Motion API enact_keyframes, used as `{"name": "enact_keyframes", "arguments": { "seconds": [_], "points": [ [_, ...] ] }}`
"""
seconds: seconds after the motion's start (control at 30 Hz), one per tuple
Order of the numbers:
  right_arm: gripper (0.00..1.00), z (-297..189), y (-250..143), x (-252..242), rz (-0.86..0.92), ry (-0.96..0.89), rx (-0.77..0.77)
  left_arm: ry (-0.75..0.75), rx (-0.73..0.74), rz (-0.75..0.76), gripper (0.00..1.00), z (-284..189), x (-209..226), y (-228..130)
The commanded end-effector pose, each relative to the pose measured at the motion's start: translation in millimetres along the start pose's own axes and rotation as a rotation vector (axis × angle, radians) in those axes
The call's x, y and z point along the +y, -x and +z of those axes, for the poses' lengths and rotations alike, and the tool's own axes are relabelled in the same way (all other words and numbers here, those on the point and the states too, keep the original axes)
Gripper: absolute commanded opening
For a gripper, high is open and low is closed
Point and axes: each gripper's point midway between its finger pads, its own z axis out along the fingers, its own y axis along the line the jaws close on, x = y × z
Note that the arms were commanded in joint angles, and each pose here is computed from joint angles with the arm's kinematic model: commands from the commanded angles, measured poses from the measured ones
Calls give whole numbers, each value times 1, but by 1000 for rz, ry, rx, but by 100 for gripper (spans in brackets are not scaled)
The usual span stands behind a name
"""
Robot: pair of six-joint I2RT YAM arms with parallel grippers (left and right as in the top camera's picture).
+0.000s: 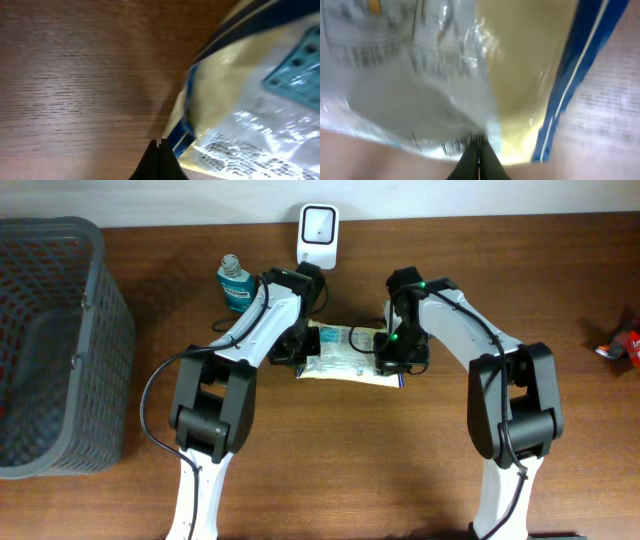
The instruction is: Scan the item barcode
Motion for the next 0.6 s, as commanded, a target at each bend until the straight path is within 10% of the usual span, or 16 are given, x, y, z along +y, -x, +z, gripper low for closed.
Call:
{"name": "enact_keyframes", "arguments": {
  "seconds": [0.0,0.33,0.57],
  "points": [
    [4,-14,15,14,1,55,-27,-52,-139,24,0,-34,-8,18],
    [4,-25,57,13,41,45,-192,-252,-225,117,0,-39,-49,43],
    [4,7,56,-25,83,-137,-146,-21,-163,17,0,11,-7,42]
  ]
}}
